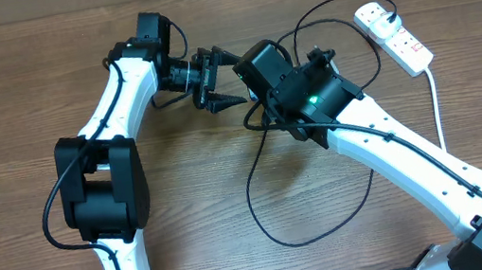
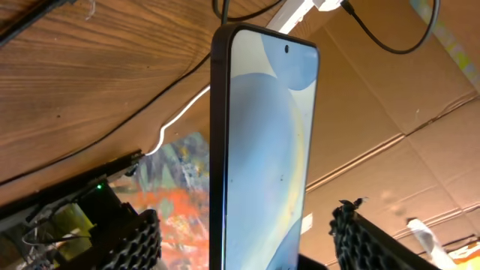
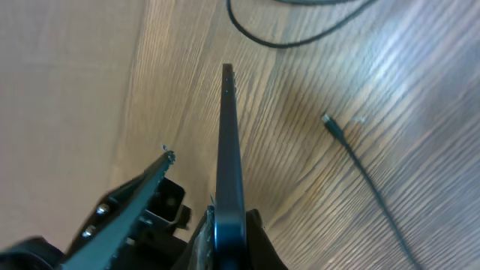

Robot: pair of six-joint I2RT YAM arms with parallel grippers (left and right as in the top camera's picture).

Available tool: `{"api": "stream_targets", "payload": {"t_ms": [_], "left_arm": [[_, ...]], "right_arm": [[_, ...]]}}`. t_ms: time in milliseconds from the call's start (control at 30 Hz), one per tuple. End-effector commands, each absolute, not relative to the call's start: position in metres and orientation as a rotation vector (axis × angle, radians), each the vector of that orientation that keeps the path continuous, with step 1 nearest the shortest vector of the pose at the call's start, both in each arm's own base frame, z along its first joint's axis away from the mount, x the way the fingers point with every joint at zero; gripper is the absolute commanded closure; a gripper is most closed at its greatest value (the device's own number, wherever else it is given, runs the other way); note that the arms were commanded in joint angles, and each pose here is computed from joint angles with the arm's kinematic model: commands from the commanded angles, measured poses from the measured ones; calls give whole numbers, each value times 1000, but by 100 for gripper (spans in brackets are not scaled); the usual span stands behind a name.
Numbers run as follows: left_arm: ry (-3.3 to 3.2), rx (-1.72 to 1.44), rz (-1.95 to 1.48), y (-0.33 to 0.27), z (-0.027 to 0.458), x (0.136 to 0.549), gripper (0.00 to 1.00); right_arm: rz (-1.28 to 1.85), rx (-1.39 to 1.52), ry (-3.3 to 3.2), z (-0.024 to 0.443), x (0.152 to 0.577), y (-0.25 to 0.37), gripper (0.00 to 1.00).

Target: Plug charger to phone and switch on socket

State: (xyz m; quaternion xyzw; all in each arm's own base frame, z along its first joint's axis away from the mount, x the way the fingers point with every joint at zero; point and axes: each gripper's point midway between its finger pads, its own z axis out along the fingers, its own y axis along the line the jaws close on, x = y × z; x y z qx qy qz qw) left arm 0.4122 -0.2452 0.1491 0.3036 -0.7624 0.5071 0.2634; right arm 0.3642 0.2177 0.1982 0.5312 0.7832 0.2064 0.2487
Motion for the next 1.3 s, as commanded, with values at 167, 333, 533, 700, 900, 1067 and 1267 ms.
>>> {"api": "stream_targets", "payload": {"t_ms": [167, 333, 533, 700, 900, 1067, 1267], "left_arm": [[-2035, 866, 1357, -246, 153, 418, 47], [-2034, 867, 1357, -246, 153, 418, 54], [-2032, 871, 1355, -246, 153, 418, 63], [-2024, 880, 1349, -246, 153, 418, 71], [-2024, 880, 1349, -246, 153, 418, 81], [-2024, 880, 1349, -246, 153, 418, 93], [-2026, 880, 1349, -246, 153, 418, 96]], "right_arm": [[773, 1617, 2061, 212, 369, 241, 96], [813, 1718, 2019, 211, 367, 244, 96], [837, 1800, 1989, 210, 365, 246, 96], [875, 1886, 1969, 209, 362, 251, 95], [882, 1917, 1949, 209, 362, 251, 95], [891, 1914, 1946, 210, 363, 252, 92], [888, 1840, 2002, 211, 363, 254, 48]]}}
